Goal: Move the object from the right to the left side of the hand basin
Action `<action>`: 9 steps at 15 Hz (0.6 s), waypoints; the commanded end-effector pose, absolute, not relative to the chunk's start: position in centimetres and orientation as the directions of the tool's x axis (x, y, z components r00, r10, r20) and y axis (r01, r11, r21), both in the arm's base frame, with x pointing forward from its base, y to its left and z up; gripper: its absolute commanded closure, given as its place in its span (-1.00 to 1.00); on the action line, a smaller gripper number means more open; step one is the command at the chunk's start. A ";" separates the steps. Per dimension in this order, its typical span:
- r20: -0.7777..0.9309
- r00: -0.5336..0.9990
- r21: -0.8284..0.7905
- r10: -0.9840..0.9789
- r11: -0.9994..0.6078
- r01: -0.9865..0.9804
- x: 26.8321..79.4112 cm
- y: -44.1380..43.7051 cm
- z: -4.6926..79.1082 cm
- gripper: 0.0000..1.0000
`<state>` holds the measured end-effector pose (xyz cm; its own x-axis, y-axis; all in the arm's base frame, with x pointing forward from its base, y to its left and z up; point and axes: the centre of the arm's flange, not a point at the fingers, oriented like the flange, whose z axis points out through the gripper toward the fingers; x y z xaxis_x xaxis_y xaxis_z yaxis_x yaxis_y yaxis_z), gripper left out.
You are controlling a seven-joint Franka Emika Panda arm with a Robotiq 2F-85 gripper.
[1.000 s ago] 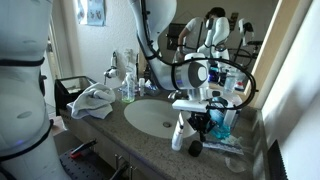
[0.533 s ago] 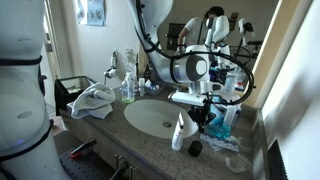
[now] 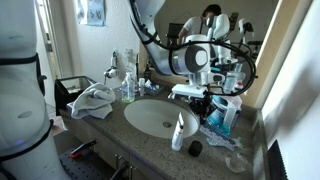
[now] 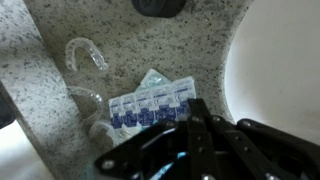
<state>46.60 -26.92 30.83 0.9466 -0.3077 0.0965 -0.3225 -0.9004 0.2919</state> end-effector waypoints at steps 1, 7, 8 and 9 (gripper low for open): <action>0.120 0.937 0.279 -0.327 -0.895 -0.348 45.5 -25.2 33.7 0.99; 0.160 0.923 0.281 -0.350 -0.880 -0.383 44.8 -23.8 37.8 0.99; 0.163 0.924 0.269 -0.345 -0.886 -0.379 44.6 -23.3 38.4 0.99; 0.159 0.926 0.266 -0.342 -0.888 -0.374 44.4 -22.8 39.0 0.99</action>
